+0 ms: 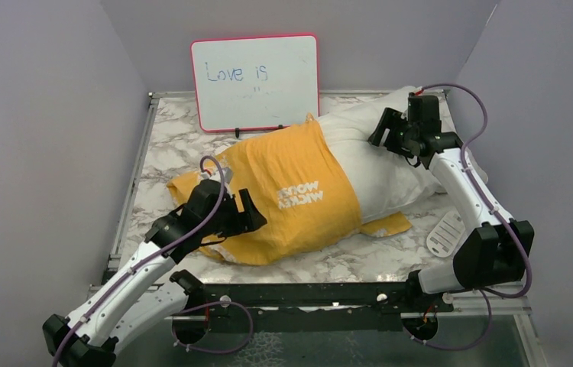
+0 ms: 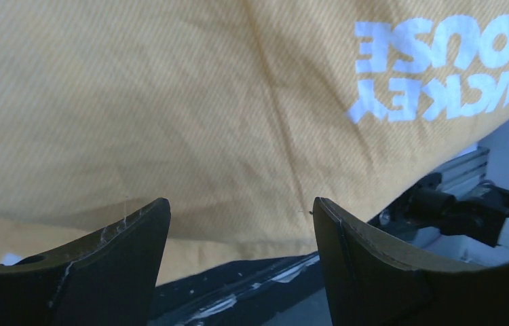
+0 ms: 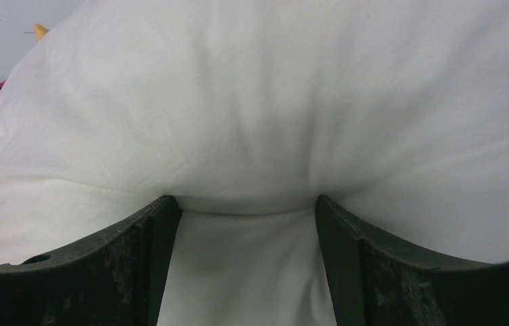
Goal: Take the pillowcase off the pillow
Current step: Remove the pillow from the pillowcase.
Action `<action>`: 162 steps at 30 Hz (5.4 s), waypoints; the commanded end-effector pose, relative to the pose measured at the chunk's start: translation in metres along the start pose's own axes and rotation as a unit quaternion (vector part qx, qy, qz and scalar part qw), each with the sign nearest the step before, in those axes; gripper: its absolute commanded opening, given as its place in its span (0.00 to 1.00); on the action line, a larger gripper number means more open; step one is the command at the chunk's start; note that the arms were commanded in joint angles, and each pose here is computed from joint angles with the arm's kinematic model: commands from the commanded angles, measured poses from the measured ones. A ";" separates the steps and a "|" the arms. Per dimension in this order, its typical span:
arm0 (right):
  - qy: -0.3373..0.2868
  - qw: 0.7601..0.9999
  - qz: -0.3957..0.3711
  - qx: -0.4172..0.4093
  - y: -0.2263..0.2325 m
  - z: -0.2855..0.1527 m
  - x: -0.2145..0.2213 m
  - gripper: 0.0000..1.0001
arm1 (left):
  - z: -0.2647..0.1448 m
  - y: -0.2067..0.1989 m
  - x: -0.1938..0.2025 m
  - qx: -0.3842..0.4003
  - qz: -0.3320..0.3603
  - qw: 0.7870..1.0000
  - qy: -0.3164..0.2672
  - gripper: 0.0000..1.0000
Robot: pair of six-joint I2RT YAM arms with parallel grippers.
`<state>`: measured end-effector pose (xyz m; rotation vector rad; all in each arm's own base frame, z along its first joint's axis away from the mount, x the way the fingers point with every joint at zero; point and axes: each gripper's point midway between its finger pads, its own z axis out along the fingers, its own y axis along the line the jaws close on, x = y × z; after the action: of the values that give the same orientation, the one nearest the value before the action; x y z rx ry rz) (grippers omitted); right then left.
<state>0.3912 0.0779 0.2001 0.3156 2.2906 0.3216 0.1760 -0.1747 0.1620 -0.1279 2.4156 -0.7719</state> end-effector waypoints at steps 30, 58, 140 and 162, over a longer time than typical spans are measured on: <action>0.036 0.998 0.032 -0.031 0.010 0.001 0.017 0.82 | 0.054 0.017 0.057 -0.002 -0.393 0.920 0.016 0.98; 0.001 0.994 0.024 0.104 -0.042 0.023 0.003 0.79 | -0.026 0.093 -0.066 -0.260 -0.130 0.919 -0.266 0.00; -0.124 0.957 0.193 -0.175 0.045 -0.082 -0.020 0.01 | 0.034 0.014 -0.096 0.130 -0.229 0.883 -0.388 0.44; -0.133 0.968 0.163 -0.135 0.045 -0.063 -0.055 0.01 | 0.032 0.006 -0.040 0.094 -0.217 0.946 -0.222 0.95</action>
<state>0.3646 0.0966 0.2441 0.6223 2.0487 0.6902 0.2540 -0.1636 0.1980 -0.5179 1.7508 -0.8623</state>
